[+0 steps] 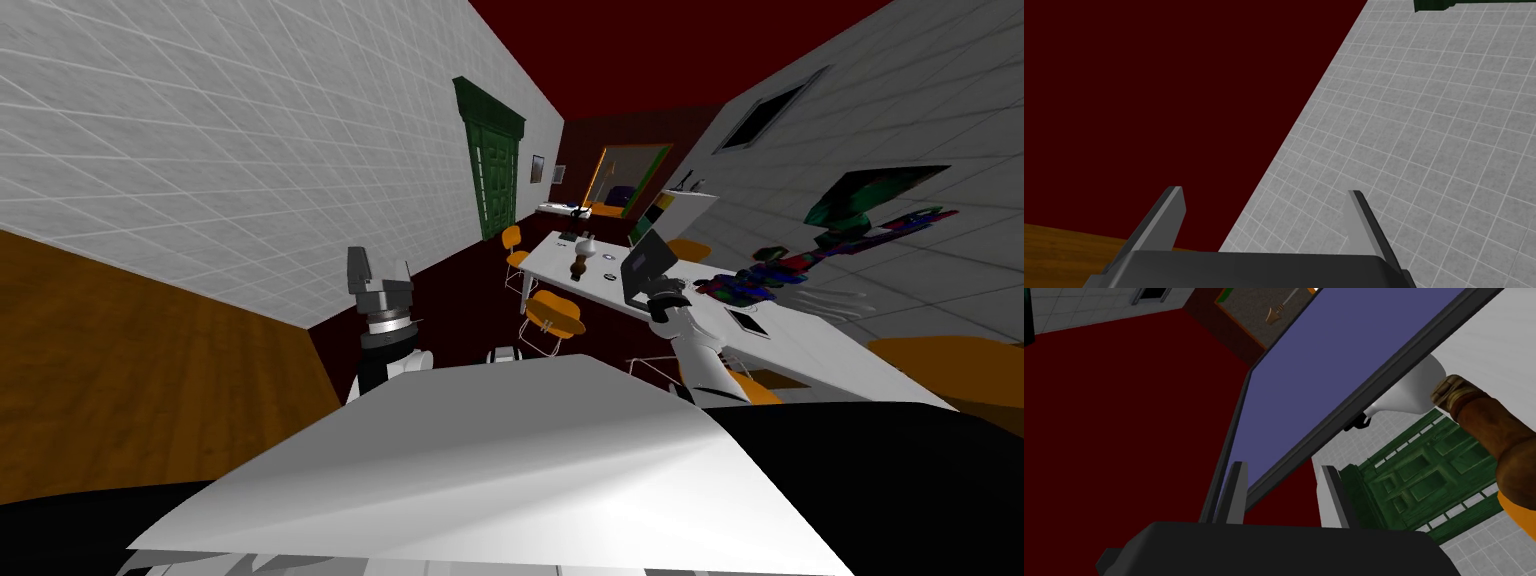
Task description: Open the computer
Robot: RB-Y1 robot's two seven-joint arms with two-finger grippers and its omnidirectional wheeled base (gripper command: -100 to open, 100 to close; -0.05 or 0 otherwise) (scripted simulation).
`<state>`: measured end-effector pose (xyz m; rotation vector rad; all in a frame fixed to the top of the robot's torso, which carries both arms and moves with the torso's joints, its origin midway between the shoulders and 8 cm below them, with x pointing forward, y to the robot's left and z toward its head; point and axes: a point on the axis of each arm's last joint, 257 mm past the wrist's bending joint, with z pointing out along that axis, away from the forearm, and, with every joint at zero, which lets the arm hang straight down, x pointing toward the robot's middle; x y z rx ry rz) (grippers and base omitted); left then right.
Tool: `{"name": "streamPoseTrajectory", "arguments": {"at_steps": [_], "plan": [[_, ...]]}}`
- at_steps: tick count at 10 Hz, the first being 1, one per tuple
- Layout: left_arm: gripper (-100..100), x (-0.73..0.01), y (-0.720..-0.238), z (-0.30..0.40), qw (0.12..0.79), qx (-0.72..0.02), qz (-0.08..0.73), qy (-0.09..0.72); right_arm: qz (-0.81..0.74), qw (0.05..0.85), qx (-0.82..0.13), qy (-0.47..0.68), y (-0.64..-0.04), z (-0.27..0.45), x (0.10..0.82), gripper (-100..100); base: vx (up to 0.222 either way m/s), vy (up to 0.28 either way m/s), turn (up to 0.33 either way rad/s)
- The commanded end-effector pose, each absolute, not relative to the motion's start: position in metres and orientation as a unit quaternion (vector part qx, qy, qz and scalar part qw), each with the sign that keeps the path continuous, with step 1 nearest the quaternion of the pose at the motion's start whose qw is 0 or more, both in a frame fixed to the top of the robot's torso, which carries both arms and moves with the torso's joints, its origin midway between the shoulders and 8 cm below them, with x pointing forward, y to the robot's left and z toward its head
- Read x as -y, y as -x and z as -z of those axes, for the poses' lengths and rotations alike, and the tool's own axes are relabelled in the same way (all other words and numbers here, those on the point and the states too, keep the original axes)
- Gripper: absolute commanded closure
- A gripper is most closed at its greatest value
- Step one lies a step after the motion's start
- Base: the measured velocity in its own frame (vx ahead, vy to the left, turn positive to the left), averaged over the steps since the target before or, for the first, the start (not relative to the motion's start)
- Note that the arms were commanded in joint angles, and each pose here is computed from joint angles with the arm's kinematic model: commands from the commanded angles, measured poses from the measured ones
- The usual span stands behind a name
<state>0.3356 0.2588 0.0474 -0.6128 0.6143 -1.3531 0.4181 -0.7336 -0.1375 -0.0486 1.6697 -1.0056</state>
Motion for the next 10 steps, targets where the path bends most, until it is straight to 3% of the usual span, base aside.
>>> {"name": "streamPoseTrajectory", "arguments": {"at_steps": [1, 10], "plan": [[0, -0.259, -0.336, -0.047, 0.694, -0.275, 0.606, 0.274, 0.385, 0.59, -0.709, -0.029, -0.425, 0.14, 0.733, 100, -0.086, -0.09, -0.02], [0, -0.259, -0.336, -0.047, 0.694, -0.275, 0.606, 0.274, 0.222, 0.668, -0.689, -0.172, -0.452, 0.175, 0.696, 100, -0.041, -0.084, -0.051]]}}
